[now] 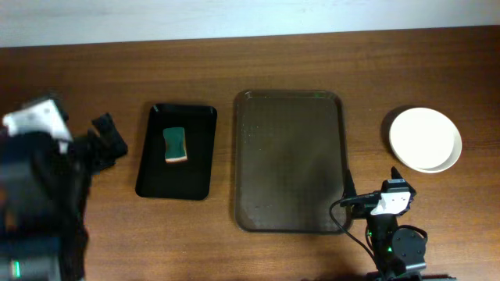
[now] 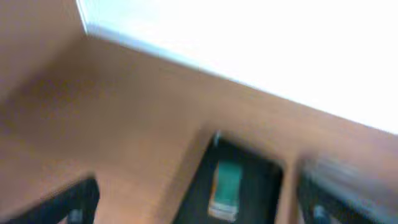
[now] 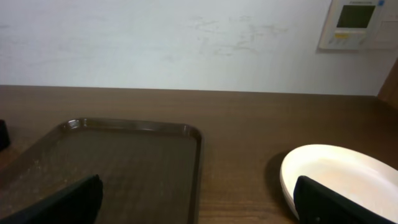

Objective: Clean dirty plates on tray and stack at the side

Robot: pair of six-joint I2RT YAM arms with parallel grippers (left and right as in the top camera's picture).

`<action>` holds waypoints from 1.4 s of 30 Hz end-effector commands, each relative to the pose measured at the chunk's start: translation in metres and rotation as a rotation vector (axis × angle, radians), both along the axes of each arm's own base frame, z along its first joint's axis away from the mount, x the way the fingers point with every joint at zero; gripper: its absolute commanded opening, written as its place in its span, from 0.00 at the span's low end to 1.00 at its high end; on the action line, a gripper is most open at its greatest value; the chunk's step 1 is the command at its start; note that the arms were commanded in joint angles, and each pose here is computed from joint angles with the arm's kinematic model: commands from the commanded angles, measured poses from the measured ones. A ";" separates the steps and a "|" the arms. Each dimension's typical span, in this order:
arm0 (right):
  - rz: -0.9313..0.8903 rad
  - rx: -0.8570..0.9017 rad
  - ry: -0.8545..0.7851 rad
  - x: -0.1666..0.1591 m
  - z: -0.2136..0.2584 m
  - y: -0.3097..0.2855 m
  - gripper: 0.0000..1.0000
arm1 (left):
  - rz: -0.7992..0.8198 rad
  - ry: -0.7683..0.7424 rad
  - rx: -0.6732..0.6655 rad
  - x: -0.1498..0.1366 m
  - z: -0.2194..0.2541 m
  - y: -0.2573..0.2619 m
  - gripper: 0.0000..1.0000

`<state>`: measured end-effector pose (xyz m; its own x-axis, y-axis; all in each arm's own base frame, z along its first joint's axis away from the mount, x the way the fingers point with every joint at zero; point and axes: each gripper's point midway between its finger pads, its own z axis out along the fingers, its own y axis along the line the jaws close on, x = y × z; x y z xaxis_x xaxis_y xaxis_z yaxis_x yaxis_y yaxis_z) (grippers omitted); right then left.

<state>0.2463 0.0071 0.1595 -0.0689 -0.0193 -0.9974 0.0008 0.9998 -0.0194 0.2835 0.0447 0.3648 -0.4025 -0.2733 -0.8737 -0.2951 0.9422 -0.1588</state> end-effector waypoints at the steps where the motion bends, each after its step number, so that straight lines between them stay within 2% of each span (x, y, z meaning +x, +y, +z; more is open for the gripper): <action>1: -0.003 -0.008 0.009 0.000 -0.004 0.000 0.98 | -0.047 -0.189 0.021 -0.016 -0.013 -0.014 1.00; 5: -0.003 -0.008 0.009 0.000 -0.004 0.000 0.98 | -0.152 -0.421 0.059 -0.027 -0.061 -0.033 1.00; 9: -0.003 -0.008 0.009 0.000 -0.004 0.000 0.99 | -0.138 -0.518 0.070 -0.042 -0.101 -0.031 1.00; 13: -0.003 -0.008 0.009 0.000 -0.004 0.000 0.98 | -0.078 -0.595 0.086 -0.053 -0.121 -0.021 1.00; 17: -0.003 -0.008 0.009 0.000 -0.004 0.000 0.98 | -0.093 -0.583 0.079 -0.040 -0.162 -0.026 1.00; 23: -0.003 -0.008 0.009 0.000 -0.004 0.000 0.98 | -0.109 -0.403 0.072 -0.039 -0.206 -0.028 1.00; 42: -0.003 -0.008 0.009 0.000 -0.004 0.000 0.98 | -0.109 -0.404 0.072 -0.038 -0.206 -0.028 1.00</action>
